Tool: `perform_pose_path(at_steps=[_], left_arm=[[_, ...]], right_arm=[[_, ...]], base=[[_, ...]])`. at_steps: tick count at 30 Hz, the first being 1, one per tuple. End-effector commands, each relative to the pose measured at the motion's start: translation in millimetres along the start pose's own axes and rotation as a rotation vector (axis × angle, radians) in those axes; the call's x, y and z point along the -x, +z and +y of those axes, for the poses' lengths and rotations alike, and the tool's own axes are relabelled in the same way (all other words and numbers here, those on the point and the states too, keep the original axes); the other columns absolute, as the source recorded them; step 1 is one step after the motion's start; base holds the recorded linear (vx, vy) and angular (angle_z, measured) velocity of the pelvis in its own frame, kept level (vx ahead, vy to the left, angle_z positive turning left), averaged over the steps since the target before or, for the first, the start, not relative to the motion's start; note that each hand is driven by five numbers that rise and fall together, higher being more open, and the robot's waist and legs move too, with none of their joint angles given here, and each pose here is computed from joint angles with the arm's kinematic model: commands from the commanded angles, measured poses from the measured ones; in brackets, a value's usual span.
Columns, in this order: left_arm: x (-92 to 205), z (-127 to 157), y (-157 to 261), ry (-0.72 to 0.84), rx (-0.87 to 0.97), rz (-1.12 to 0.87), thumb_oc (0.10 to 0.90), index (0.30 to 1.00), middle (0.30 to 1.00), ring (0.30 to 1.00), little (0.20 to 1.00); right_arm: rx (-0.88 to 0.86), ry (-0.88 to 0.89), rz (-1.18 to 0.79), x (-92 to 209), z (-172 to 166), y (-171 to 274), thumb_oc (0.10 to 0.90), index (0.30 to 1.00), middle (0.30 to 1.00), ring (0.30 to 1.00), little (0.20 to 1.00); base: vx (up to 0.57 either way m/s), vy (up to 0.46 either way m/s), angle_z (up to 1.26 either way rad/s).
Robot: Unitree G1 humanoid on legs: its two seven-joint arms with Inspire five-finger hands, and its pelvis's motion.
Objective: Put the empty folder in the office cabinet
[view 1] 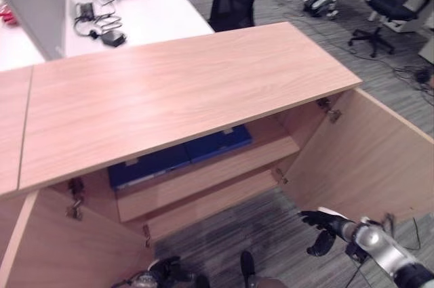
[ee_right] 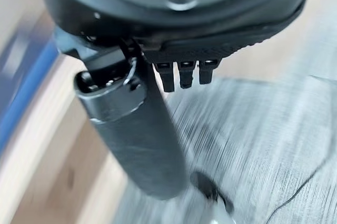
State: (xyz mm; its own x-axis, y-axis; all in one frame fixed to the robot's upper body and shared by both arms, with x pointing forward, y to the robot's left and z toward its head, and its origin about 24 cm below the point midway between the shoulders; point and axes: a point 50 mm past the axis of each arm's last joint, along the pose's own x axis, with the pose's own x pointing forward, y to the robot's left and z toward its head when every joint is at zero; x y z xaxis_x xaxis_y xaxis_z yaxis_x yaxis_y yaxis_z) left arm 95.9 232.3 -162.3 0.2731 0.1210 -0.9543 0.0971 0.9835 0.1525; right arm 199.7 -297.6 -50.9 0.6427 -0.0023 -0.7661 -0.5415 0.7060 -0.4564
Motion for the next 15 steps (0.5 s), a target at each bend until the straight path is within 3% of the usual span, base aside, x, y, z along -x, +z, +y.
perform_pose_path(at_steps=[1,7,11,13,15], left_arm=[[0.8,3.4,-12.6,0.028,-0.049,0.052,0.8,0.9,0.9,0.9,0.9],[1.7,-11.3,-32.9,0.03,-0.091,0.118,0.8,0.9,0.9,0.9,0.9],[0.2,-14.2,-23.4,0.019,-0.085,0.102,0.8,0.9,0.9,0.9,0.9],[-0.9,-16.6,-14.2,0.024,-0.095,0.072,0.8,0.9,0.9,0.9,0.9],[-1.1,-16.9,-11.9,0.024,-0.106,0.062,0.8,0.9,0.9,0.9,0.9]], right_arm=[[-0.083,-0.2,-0.033,4.8,-32.4,4.1,0.8,0.9,0.9,0.9,0.9],[-0.363,-0.351,0.06,10.3,-5.5,-37.7,0.8,0.9,0.9,0.9,0.9],[-0.591,-0.466,0.132,16.6,3.5,-63.9,0.8,0.9,0.9,0.9,0.9],[-0.786,-0.656,0.133,26.6,-10.7,-75.9,0.8,0.9,0.9,0.9,0.9],[-0.835,-0.721,0.13,30.9,-17.1,-79.3,0.8,0.9,0.9,0.9,0.9]], base=[[0.06,0.013,-0.22],[0.04,0.003,-0.25],[0.02,0.003,-0.11],[0.02,0.021,-0.11],[0.02,0.016,-0.12]])
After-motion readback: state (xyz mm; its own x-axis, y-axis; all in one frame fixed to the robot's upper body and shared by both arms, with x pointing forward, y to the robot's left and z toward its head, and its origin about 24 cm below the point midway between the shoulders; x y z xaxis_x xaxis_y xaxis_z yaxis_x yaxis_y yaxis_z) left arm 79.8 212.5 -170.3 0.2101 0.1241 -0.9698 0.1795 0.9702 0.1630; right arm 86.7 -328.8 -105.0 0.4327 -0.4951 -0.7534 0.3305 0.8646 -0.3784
